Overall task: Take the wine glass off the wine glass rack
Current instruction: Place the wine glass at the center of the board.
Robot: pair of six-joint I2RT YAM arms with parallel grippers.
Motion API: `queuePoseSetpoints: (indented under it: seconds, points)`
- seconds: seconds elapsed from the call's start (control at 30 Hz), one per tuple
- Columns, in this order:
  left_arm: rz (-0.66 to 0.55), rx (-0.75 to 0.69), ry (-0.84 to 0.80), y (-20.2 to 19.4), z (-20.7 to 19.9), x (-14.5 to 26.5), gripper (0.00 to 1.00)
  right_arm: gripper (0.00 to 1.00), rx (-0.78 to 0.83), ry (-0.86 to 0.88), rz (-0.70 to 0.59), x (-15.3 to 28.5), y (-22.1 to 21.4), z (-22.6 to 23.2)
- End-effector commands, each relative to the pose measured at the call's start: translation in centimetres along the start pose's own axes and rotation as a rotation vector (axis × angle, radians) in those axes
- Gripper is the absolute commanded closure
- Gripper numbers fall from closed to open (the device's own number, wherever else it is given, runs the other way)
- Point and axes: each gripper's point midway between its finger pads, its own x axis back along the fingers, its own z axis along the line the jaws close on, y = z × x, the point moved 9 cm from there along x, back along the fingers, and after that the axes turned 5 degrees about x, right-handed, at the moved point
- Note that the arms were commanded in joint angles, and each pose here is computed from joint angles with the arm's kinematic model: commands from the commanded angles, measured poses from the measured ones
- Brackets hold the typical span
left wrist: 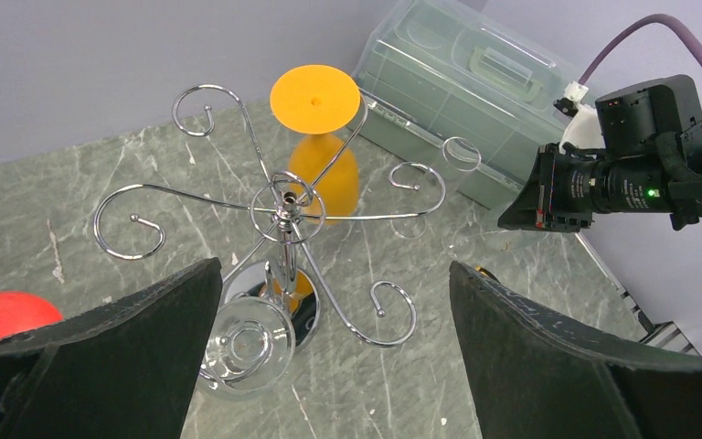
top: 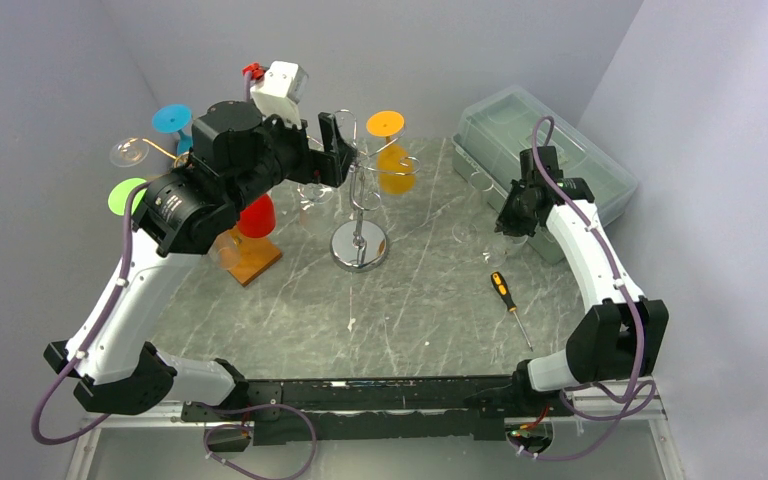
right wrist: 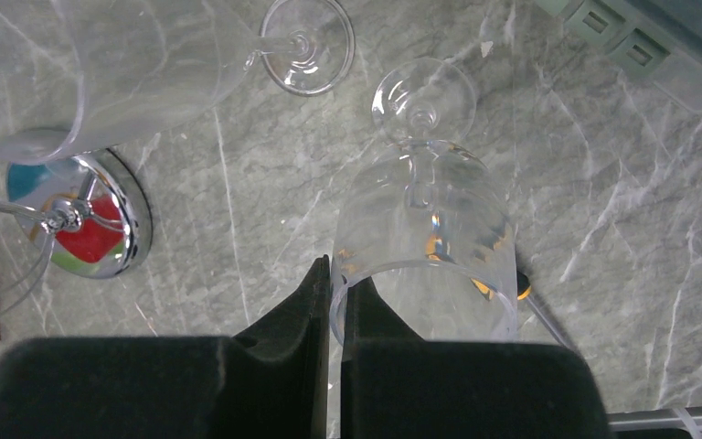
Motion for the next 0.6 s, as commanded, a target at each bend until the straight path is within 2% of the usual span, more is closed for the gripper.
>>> queuePoseSetpoints:
  seconds: [0.0, 0.57]
  points:
    - [-0.019, -0.012, 0.004, 0.4, 0.2, -0.1, 0.01, 0.96, 0.017, 0.02, -0.073, 0.4, 1.6, 0.4]
    - [-0.005, -0.008, 0.02, 0.2, 0.9, -0.7, 0.0, 0.67, 0.023, 0.017, -0.121, 0.7, 3.2, 0.9]
